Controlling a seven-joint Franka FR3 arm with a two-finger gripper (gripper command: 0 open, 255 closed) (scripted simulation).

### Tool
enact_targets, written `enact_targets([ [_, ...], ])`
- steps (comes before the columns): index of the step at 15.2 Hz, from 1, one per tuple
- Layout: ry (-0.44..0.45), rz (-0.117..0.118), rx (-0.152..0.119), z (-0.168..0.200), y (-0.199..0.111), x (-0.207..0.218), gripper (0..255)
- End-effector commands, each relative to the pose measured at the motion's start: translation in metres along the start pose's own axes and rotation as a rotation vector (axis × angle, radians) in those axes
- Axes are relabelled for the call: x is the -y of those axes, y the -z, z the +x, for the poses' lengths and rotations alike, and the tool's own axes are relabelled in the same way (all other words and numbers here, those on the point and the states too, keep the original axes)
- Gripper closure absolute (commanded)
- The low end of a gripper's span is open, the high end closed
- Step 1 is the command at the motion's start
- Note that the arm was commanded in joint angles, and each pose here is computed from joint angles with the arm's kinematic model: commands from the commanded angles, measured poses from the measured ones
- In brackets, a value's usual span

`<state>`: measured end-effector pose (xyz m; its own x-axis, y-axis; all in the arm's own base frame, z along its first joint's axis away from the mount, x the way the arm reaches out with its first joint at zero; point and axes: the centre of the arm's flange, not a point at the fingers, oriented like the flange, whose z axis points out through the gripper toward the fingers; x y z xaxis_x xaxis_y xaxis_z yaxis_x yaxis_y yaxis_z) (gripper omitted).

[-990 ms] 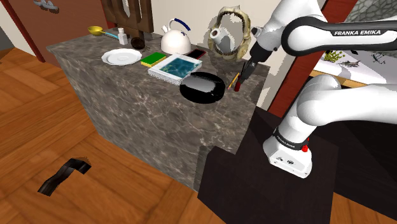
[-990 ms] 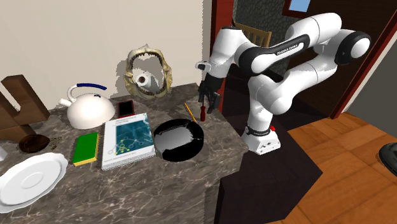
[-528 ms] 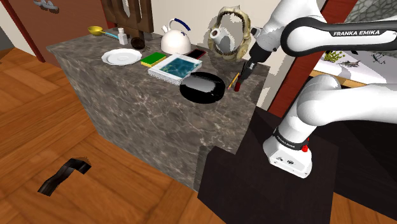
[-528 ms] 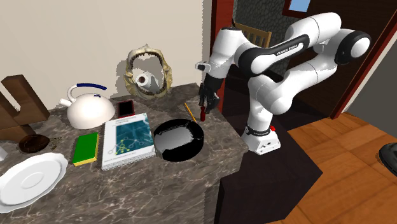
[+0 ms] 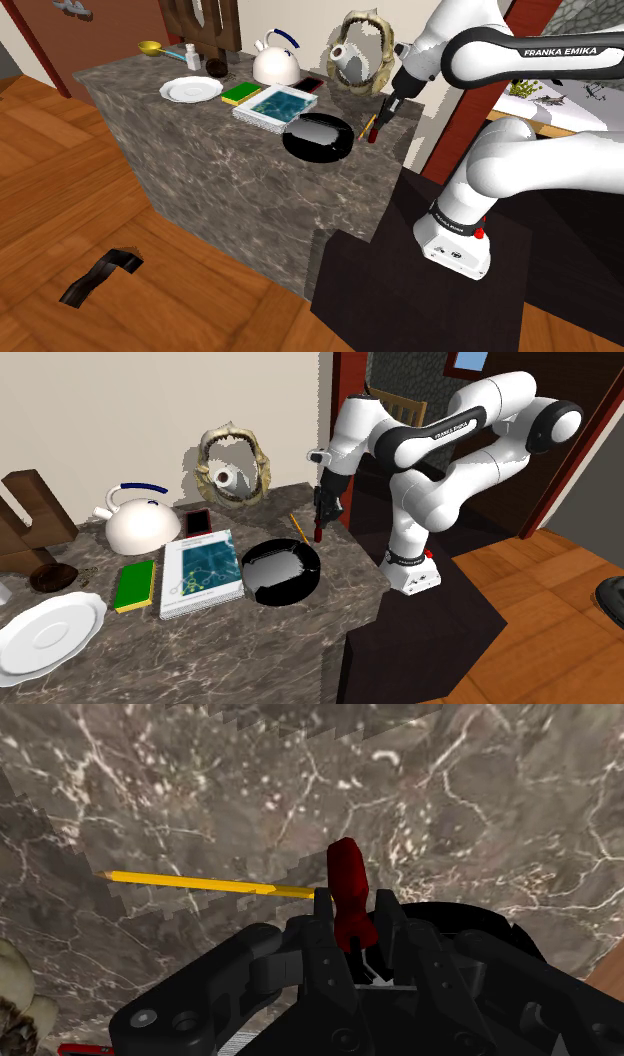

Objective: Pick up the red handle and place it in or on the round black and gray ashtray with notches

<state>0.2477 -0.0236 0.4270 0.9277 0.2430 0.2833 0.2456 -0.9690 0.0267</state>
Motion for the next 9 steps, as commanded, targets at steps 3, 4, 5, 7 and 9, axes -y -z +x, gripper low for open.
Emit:
enact_targets([
  [3, 0.0, 0.0, 0.001, 0.003, 0.01, 0.0, 255],
  [4, 0.0, 0.0, 0.001, 0.004, 0.015, 0.0, 255],
  [5, 0.0, 0.0, 0.001, 0.006, 0.02, -0.001, 255],
  [7, 0.0, 0.0, 0.001, 0.009, 0.03, -0.001, 255],
  [9, 0.0, 0.0, 0.001, 0.012, 0.04, -0.001, 255],
])
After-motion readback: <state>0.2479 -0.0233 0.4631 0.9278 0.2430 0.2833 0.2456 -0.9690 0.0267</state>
